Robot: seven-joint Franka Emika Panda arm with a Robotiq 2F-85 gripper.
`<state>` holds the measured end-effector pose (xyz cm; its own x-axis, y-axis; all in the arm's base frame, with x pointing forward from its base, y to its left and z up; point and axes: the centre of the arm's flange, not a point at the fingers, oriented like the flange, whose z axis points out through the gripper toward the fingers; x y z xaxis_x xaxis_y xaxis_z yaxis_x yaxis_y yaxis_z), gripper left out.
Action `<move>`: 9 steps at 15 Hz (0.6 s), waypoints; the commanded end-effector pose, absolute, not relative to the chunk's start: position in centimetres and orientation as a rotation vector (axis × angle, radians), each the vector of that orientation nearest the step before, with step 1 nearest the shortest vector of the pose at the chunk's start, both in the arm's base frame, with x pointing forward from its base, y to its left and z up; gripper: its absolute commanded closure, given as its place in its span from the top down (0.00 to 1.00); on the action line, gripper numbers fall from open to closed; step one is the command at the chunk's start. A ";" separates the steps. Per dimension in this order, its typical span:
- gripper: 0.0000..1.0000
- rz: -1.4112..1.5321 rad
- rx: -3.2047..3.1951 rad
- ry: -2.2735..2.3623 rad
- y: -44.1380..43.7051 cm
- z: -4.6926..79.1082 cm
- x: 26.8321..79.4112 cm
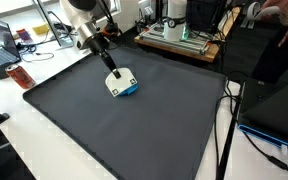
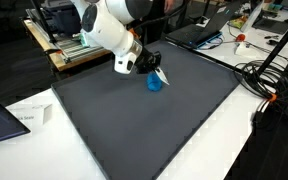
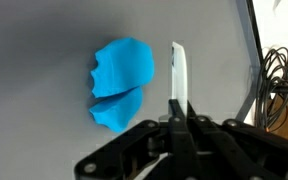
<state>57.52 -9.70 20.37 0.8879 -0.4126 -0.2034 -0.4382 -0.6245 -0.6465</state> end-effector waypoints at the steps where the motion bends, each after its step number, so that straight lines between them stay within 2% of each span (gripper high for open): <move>1: 0.01 0.036 -2.252 0.617 -10.2 20.2 57.6; 9: 0.01 -0.031 -2.395 0.384 -6.5 25.5 58.4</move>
